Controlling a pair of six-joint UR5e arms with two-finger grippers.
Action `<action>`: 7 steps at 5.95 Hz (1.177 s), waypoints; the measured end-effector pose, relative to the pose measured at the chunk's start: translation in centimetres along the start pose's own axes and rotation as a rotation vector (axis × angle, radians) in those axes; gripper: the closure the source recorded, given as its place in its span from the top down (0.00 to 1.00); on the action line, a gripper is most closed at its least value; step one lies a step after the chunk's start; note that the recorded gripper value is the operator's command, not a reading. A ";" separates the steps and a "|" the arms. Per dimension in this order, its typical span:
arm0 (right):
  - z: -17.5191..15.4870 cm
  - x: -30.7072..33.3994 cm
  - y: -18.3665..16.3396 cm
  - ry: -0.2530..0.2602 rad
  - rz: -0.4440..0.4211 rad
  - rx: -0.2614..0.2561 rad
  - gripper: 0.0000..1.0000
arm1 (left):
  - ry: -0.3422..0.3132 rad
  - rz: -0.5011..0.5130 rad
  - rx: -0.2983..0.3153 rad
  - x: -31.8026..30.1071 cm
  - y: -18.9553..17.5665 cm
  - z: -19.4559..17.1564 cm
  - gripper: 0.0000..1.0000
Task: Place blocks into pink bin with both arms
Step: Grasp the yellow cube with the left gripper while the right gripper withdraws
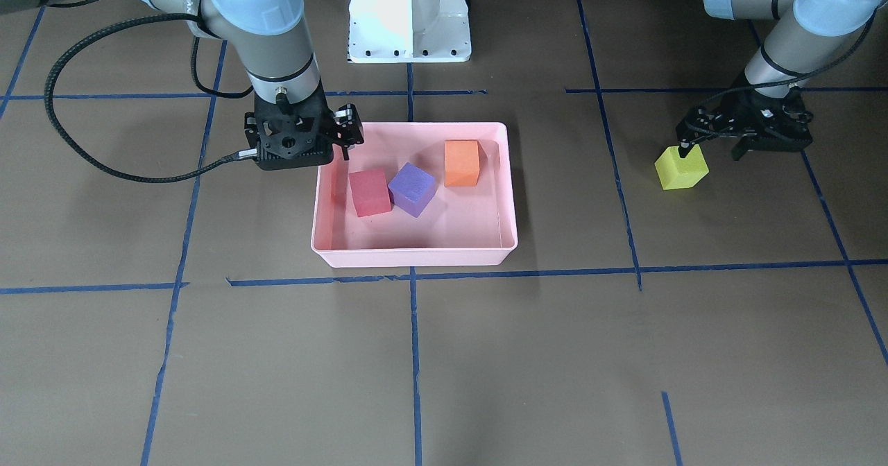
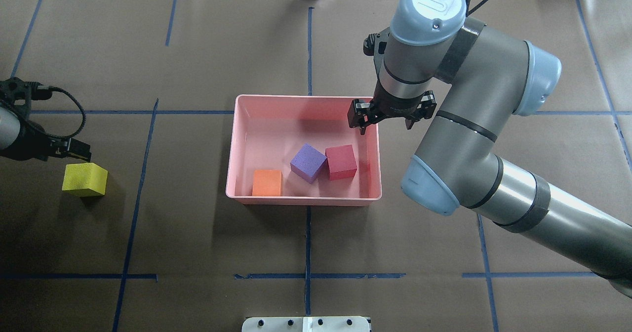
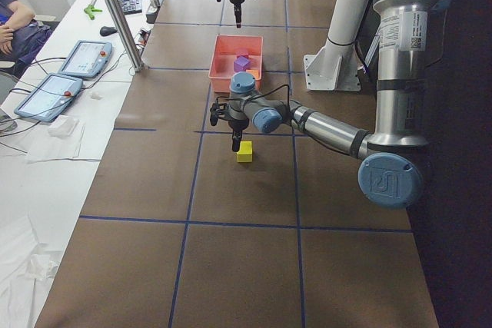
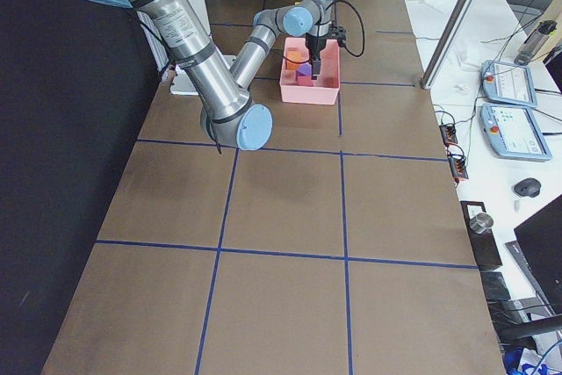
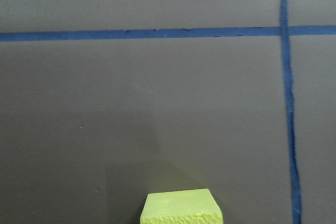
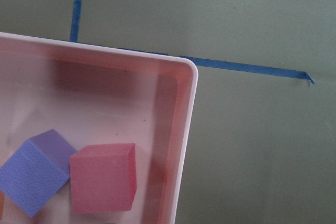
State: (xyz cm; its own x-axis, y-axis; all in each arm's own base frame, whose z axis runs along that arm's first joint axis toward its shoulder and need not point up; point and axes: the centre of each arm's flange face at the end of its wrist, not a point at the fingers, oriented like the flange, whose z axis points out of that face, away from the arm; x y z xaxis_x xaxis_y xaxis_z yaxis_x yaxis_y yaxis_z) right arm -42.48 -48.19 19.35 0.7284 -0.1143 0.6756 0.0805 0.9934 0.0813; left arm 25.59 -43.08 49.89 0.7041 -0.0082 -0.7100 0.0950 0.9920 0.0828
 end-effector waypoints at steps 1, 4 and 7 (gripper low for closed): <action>0.0 0.6 -0.1 0.002 -0.006 0.002 1.00 | 0.010 -0.012 -0.003 0.2 0.8 1.8 1.00; 0.3 1.4 -0.1 0.010 -0.004 0.000 1.00 | 0.001 0.000 -0.058 0.6 2.7 5.3 0.54; 0.1 2.1 -0.4 0.012 -0.031 0.006 1.00 | 0.006 0.012 -0.069 0.8 3.0 5.2 0.52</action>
State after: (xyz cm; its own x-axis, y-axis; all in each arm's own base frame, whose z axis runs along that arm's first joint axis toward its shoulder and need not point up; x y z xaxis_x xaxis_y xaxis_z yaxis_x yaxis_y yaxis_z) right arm -41.10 -48.81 20.81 0.7336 -0.1446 0.6641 0.0992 0.9894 0.1059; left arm 30.08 -40.73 53.21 0.7008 0.0043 -0.7134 0.0374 0.9984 0.0427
